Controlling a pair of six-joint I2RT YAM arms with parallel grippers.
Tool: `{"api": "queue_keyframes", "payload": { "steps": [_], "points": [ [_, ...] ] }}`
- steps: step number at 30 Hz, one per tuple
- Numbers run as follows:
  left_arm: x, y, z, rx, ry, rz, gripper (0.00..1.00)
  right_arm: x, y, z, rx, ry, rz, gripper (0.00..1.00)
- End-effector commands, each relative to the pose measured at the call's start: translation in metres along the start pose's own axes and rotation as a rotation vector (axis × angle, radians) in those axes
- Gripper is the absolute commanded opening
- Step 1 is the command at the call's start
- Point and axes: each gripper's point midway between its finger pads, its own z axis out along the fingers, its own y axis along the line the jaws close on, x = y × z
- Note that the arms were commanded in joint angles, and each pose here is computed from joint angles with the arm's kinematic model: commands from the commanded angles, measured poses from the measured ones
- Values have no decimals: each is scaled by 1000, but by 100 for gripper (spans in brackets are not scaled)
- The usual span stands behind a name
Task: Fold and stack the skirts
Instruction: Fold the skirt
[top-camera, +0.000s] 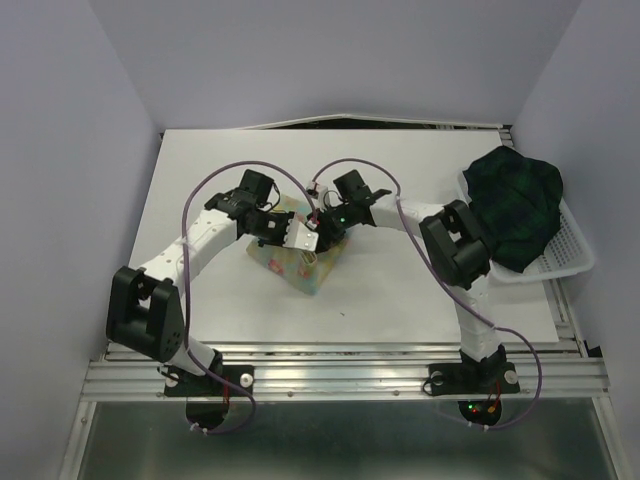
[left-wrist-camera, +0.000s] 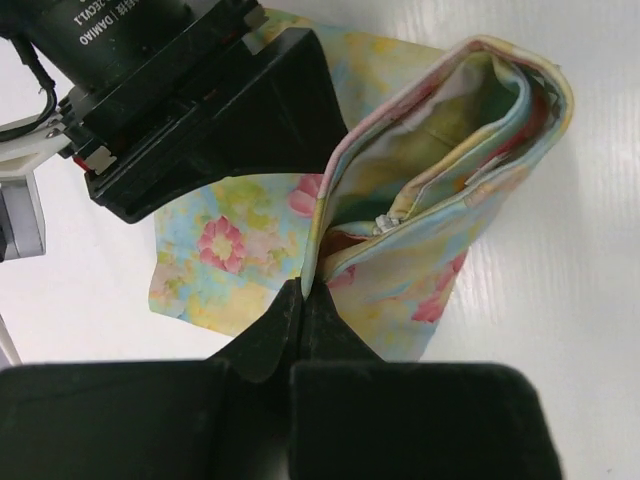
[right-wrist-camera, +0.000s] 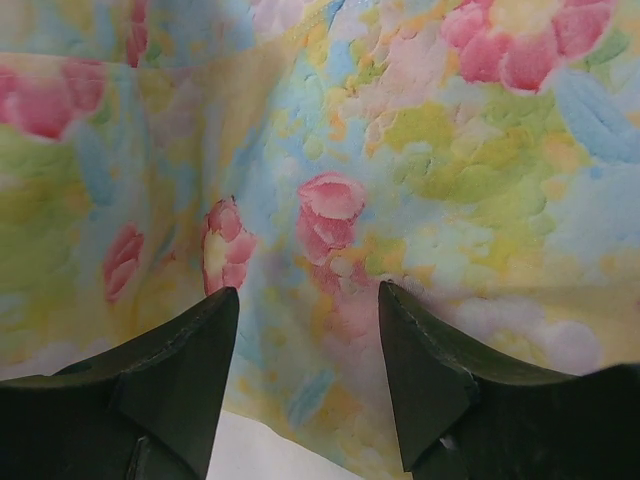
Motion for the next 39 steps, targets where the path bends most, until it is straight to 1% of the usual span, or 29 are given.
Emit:
{"api": "queue_keyframes", "payload": {
  "steps": [1, 3, 5, 6, 7, 9, 10, 12, 13, 15, 16, 17, 18, 19, 20, 22, 23, 26, 32, 34, 35, 37, 38, 39],
  "points": [
    [0, 33, 14, -116, -23, 5, 0, 38, 4, 2, 17, 110, 68, 64],
    [9, 22, 29, -91, -19, -19, 0, 28, 5, -2, 34, 89, 56, 64],
    [14, 20, 39, -96, -23, -31, 0, 14, -2, -7, 106, 62, 55, 63],
    [19, 10, 45, -80, -18, -44, 0, 9, -5, -10, 131, 51, 48, 63],
    [20, 11, 48, -91, -23, -35, 0, -1, -19, -18, 226, 23, 93, 63],
    [26, 1, 56, -75, -12, -38, 0, -24, -43, -35, 377, -25, 77, 63],
    [25, 0, 59, -77, -14, -31, 0, -35, -47, -47, 417, -52, 71, 62],
    [26, -6, 63, -65, -12, -31, 0, -56, -51, -61, 458, -102, 48, 62],
    [25, -8, 65, -62, -12, -28, 0, -75, -52, -72, 468, -144, 30, 62],
    [25, -10, 65, -60, -10, -23, 0, -91, -52, -78, 451, -176, 8, 62],
    [25, -10, 65, -59, -9, -21, 0, -108, -45, -81, 426, -209, -18, 62],
    [25, -10, 65, -58, -7, -21, 0, -113, -45, -80, 421, -210, -31, 63],
    [25, -11, 65, -56, -5, -21, 0, -111, -58, -75, 416, -191, -53, 63],
    [26, -11, 65, -53, -2, -19, 0, -111, -59, -71, 404, -183, -55, 63],
    [26, -10, 65, -55, 1, -15, 0, -119, -66, -75, 415, -192, -86, 62],
    [26, -10, 65, -50, 3, -18, 0, -108, -81, -60, 393, -159, -80, 62],
    [26, -10, 64, -51, 5, -20, 0, -109, -89, -60, 391, -161, -80, 59],
    [26, -9, 63, -46, 9, -23, 0, -92, -101, -45, 313, -122, -49, 56],
    [24, -5, 60, -47, 12, -29, 0, -65, -92, -20, 168, -67, -13, 53],
    [23, -4, 59, -47, 11, -36, 0, -60, -92, -17, 151, -60, -10, 50],
    [23, -2, 58, -50, 14, -34, 0, -57, -94, -15, 149, -51, -7, 44],
    [21, 1, 55, -58, 13, -37, 0, -53, -96, -13, 152, -44, -9, 41],
    [21, 0, 53, -53, 21, -38, 0, -51, -95, -13, 145, -39, -11, 35],
    [20, 1, 51, -57, 20, -37, 0, -48, -94, -12, 141, -33, -11, 33]
  ]
}}
